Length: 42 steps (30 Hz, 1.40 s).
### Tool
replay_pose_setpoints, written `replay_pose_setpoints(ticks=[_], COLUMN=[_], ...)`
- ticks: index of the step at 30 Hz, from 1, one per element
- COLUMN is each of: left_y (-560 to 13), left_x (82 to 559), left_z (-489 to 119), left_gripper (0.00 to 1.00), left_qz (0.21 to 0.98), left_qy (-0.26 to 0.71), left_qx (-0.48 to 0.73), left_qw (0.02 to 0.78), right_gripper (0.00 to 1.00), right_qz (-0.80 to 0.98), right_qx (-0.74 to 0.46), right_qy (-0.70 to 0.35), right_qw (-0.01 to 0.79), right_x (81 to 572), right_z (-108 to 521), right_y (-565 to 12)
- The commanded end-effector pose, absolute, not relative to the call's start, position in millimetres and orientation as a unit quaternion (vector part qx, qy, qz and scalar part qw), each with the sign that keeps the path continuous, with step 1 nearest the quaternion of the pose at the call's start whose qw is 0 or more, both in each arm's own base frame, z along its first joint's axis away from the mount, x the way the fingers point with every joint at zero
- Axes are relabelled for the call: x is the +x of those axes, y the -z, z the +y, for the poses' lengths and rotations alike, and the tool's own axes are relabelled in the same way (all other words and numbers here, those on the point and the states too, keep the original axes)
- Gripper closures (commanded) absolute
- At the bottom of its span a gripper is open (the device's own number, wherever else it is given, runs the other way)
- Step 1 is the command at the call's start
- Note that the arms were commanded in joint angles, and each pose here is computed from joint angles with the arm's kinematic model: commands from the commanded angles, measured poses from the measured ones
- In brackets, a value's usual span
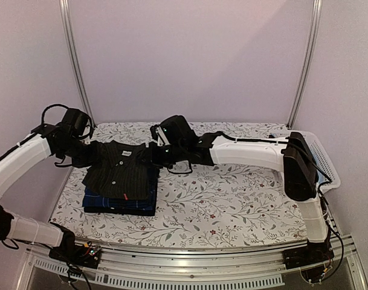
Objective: Fold and stack the long sleeve shirts
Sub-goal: Place the square-folded shirt on the square-folded shirt.
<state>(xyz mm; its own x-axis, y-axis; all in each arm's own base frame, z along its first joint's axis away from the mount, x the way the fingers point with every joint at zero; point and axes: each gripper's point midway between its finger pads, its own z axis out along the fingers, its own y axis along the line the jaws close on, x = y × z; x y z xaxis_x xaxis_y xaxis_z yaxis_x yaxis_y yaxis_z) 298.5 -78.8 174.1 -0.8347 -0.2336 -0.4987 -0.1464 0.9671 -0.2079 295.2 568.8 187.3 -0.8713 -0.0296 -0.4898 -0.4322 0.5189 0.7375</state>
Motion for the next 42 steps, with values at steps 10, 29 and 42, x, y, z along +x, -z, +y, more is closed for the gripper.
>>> replay_pose_setpoints(ticks=[10, 29, 42], left_y=[-151, -165, -187], left_x=[293, 304, 307], left_z=[-30, -17, -143], left_gripper=[1.0, 0.08, 0.0], left_qz=[0.96, 0.939, 0.933], left_qy=[0.036, 0.053, 0.187], left_qx=[-0.132, -0.195, -0.106], left_qw=[0.245, 0.278, 0.288], right_gripper=[1.0, 0.21, 0.01], right_qz=[0.821, 0.86, 0.866], right_qx=[-0.132, -0.13, -0.137], right_qy=[-0.53, -0.445, -0.341], right_qw=[0.169, 0.213, 0.339], right_x=[287, 319, 350], right_z=[597, 517, 454], right_y=[-171, -155, -205])
